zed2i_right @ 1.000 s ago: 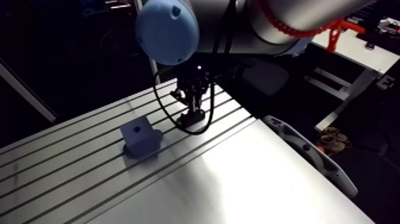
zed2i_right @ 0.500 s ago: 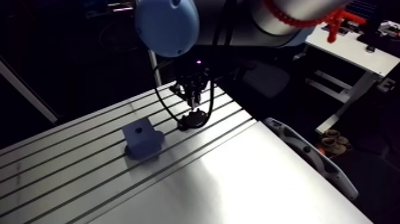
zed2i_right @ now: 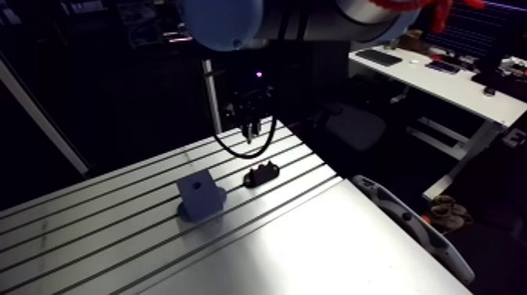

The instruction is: Pick up the M10 bolt and insert it into the hex recess until seated.

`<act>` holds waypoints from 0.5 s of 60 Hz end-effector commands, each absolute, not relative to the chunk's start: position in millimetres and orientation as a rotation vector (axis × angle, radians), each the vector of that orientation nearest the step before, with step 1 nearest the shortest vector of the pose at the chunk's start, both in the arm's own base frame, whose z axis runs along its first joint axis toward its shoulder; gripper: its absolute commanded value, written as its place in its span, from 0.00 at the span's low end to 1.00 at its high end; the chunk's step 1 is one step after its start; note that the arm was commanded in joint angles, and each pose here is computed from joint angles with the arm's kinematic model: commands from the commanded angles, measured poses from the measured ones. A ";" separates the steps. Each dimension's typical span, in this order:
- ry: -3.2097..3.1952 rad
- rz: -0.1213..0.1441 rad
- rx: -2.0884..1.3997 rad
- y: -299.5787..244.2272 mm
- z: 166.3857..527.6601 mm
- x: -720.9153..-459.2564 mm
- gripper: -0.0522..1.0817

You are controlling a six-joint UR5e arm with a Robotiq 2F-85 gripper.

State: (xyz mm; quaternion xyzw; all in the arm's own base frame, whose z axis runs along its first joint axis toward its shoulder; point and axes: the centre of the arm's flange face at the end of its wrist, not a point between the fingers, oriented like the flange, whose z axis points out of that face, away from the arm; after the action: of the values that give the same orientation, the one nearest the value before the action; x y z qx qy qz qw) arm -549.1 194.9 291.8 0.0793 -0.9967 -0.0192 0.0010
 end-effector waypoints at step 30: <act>-3.208 -0.048 0.631 95.3 370.2 -571.3 0.97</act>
State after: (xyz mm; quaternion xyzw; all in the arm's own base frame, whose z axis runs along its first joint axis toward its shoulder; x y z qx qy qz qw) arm -568.4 129.8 360.9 0.1489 -0.9884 -0.0136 -0.0281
